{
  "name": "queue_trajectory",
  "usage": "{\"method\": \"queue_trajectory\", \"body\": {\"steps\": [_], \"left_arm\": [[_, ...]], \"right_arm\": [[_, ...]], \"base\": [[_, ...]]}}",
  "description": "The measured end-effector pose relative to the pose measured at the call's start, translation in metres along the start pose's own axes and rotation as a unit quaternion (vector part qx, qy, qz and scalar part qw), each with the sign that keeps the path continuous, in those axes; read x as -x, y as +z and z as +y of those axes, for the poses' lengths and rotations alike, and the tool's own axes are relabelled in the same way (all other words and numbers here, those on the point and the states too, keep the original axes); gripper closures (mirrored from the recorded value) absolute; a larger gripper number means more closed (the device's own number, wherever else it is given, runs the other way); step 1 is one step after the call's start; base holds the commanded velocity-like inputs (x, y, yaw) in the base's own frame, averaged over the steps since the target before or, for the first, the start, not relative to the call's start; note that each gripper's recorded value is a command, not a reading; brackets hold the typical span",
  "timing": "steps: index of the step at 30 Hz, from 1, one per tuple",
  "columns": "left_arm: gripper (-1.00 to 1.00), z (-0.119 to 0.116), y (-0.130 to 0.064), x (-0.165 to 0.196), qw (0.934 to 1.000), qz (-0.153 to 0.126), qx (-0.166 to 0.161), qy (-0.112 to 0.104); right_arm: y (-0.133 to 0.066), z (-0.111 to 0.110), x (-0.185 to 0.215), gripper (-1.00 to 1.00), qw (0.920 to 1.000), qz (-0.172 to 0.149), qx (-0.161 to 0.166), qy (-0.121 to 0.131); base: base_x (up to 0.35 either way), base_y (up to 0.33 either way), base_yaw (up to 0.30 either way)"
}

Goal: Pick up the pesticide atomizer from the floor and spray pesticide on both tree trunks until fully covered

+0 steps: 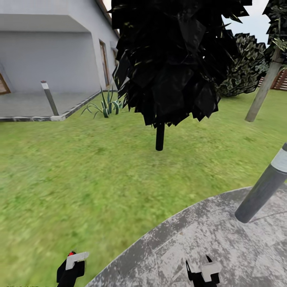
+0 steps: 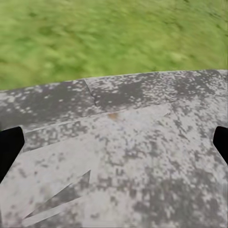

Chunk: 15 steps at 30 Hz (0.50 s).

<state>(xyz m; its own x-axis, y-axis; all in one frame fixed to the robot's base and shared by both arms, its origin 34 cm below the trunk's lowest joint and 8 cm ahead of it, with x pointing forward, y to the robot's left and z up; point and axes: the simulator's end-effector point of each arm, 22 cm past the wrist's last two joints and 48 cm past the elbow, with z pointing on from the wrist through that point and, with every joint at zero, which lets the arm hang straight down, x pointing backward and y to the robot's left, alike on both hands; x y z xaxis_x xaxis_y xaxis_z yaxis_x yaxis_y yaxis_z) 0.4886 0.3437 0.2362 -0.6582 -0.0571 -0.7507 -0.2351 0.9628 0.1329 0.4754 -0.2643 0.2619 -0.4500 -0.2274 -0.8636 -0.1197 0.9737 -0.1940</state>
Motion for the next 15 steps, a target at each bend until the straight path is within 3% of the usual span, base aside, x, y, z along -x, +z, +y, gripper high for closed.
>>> {"method": "queue_trajectory", "body": {"steps": [2,15], "left_arm": [[1.00,0.005,-0.007,-0.009,1.0000,0.004,0.004,-0.003],[1.00,0.008,-0.017,0.016,0.9998,-0.013,0.005,-0.010]], "right_arm": [[0.000,-0.003,0.003,-1.00,1.0000,-0.003,-0.005,0.000],[-0.009,-0.007,0.012,-1.00,1.0000,0.001,-0.007,0.000]], "base": [[0.000,0.000,0.215],[0.000,0.000,0.242]]}}
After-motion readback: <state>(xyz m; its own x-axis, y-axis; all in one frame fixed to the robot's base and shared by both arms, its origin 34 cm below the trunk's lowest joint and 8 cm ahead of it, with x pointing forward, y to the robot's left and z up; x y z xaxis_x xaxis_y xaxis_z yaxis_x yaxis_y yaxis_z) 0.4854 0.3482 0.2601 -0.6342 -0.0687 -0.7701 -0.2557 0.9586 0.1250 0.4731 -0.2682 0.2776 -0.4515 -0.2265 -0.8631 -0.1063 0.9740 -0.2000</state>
